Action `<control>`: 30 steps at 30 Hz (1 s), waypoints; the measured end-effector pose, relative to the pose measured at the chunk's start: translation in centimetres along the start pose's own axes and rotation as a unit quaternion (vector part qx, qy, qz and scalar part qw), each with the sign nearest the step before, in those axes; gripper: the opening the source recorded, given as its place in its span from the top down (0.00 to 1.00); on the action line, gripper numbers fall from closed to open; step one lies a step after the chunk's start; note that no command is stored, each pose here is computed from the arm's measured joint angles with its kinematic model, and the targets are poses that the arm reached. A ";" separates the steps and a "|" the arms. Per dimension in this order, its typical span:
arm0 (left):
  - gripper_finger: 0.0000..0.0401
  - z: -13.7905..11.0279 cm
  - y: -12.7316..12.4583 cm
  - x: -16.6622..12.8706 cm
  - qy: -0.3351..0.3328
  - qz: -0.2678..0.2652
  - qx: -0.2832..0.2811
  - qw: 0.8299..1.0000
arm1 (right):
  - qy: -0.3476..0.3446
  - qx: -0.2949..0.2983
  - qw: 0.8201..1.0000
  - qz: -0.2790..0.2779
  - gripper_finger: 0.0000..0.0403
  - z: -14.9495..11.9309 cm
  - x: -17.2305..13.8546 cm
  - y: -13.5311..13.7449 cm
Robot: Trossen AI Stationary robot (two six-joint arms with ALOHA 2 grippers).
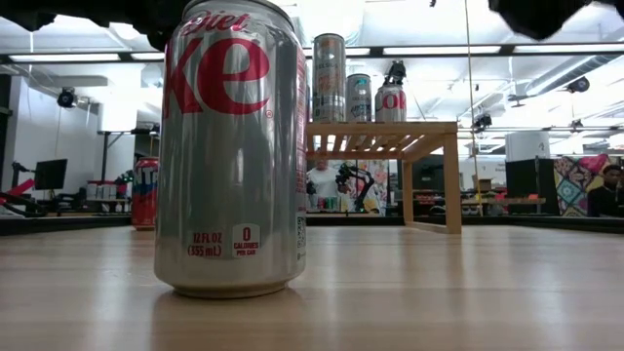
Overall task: Place canned beverage on shelf
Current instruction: Put the red silver soda can aligned with the other red silver soda can on the shelf
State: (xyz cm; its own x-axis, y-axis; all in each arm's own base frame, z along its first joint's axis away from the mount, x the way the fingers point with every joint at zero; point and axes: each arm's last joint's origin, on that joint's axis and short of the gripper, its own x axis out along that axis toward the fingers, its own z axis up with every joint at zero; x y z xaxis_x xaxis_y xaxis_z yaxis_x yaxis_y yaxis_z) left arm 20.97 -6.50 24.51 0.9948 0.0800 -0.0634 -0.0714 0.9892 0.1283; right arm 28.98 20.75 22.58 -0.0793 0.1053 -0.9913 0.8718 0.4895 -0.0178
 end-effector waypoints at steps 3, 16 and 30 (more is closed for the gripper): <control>1.00 0.0 0.0 0.0 0.000 0.000 0.000 1.000 | -0.001 -0.011 1.000 -0.021 0.16 0.2 1.4 0.5; 1.00 0.1 0.0 0.0 -0.003 0.000 -0.005 1.000 | 0.046 0.009 0.998 -0.050 0.29 0.9 2.8 1.0; 1.00 0.1 0.0 0.0 -0.003 0.000 -0.016 1.000 | 0.033 -0.019 0.999 0.003 0.29 1.7 -0.6 1.1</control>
State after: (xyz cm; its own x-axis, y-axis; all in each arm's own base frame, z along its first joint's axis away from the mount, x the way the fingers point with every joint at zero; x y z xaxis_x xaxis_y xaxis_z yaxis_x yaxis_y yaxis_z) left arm 20.97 -6.51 24.56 0.9951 0.0795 -0.0582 -0.0737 0.9926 0.0966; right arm 30.80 19.76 22.97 -0.1070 0.1651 -0.9805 0.8533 0.5213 -0.0053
